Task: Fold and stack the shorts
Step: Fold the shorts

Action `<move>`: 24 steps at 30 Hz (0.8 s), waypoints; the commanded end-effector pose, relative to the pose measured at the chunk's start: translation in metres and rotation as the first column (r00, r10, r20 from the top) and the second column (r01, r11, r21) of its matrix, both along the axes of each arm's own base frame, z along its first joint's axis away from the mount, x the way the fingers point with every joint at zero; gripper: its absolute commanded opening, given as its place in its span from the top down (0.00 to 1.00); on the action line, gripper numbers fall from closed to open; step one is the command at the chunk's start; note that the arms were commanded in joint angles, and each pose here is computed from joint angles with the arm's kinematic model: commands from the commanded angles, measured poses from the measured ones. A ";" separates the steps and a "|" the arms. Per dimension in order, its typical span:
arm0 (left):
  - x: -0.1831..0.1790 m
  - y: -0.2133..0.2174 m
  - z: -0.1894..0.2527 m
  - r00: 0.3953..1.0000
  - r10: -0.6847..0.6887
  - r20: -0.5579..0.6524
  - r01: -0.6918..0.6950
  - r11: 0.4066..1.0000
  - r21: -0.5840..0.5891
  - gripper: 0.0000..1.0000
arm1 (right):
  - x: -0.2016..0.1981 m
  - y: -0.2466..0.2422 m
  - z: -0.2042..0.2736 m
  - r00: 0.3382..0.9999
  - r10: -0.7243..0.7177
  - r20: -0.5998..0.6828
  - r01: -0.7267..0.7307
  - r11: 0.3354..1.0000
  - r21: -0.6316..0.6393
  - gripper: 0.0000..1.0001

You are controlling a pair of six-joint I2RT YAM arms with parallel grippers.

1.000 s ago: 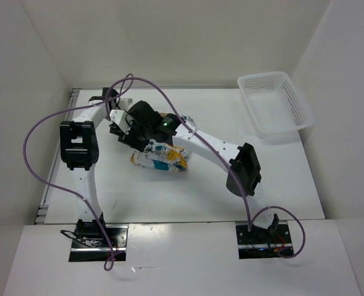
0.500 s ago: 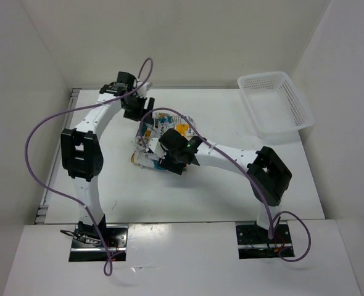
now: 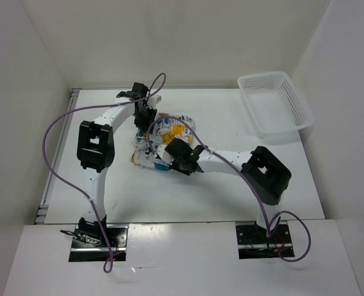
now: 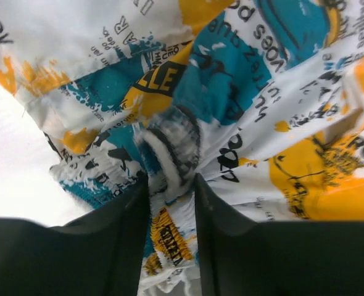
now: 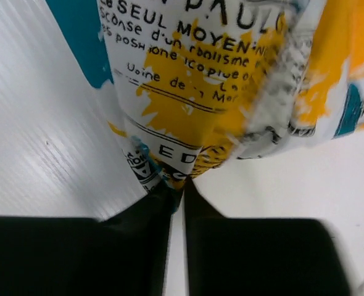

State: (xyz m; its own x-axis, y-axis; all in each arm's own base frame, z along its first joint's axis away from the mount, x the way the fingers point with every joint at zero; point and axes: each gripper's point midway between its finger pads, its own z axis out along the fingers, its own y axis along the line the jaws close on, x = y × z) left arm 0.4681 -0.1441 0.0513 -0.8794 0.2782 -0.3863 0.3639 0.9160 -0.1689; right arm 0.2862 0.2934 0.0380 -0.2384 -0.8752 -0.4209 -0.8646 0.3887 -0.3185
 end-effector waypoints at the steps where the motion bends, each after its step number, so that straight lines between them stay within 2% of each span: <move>1: 0.013 0.001 0.022 0.998 0.005 0.061 -0.004 1.000 -0.021 0.71 | 0.013 -0.006 -0.004 0.997 -0.043 0.071 0.044 0.999 -0.004 0.92; 2: 0.014 0.004 0.022 0.998 0.012 0.065 -0.012 1.000 -0.005 0.79 | 0.011 -0.009 -0.005 0.997 -0.035 0.072 0.036 0.999 -0.011 0.97; 4: 0.019 0.011 0.028 0.995 0.030 0.091 -0.030 0.999 0.009 0.92 | 0.011 -0.013 -0.003 0.996 -0.033 0.082 0.035 0.999 -0.021 1.00; 5: 0.022 0.021 0.033 0.993 0.051 0.108 -0.054 0.998 0.024 0.93 | 0.009 -0.015 -0.002 0.996 -0.033 0.082 0.035 0.999 -0.020 1.00; 10: 0.032 0.054 0.039 0.981 0.119 0.156 -0.135 0.986 0.097 0.93 | 0.000 -0.028 0.005 0.996 -0.027 0.090 0.029 0.999 -0.027 1.00; 13: 0.035 0.058 0.040 0.977 0.128 0.171 -0.149 0.982 0.115 0.92 | -0.005 -0.028 0.012 0.997 -0.014 0.075 0.015 1.000 -0.012 1.00; 17: 0.037 0.061 0.039 0.975 0.136 0.177 -0.161 0.978 0.135 0.84 | -0.008 -0.033 0.011 0.997 0.009 0.079 -0.006 1.000 -0.028 1.00; 21: 0.025 0.044 0.031 0.986 0.098 0.132 -0.109 0.991 0.078 0.72 | -0.019 -0.032 0.009 0.999 0.038 0.030 -0.037 0.999 -0.012 1.00; 22: 0.022 0.042 0.032 0.988 0.093 0.127 -0.102 0.993 0.066 0.62 | -0.023 -0.026 0.014 0.998 0.060 0.010 -0.060 0.998 0.020 0.93; 23: 0.019 0.035 0.034 0.989 0.079 0.124 -0.087 0.995 0.058 0.56 | -0.025 -0.021 0.019 0.997 0.072 0.002 -0.072 0.997 0.040 0.55; 24: 0.017 0.036 0.039 0.988 0.079 0.132 -0.087 0.995 0.056 0.51 | -0.025 -0.016 0.027 0.997 0.083 -0.007 -0.082 0.995 0.055 0.40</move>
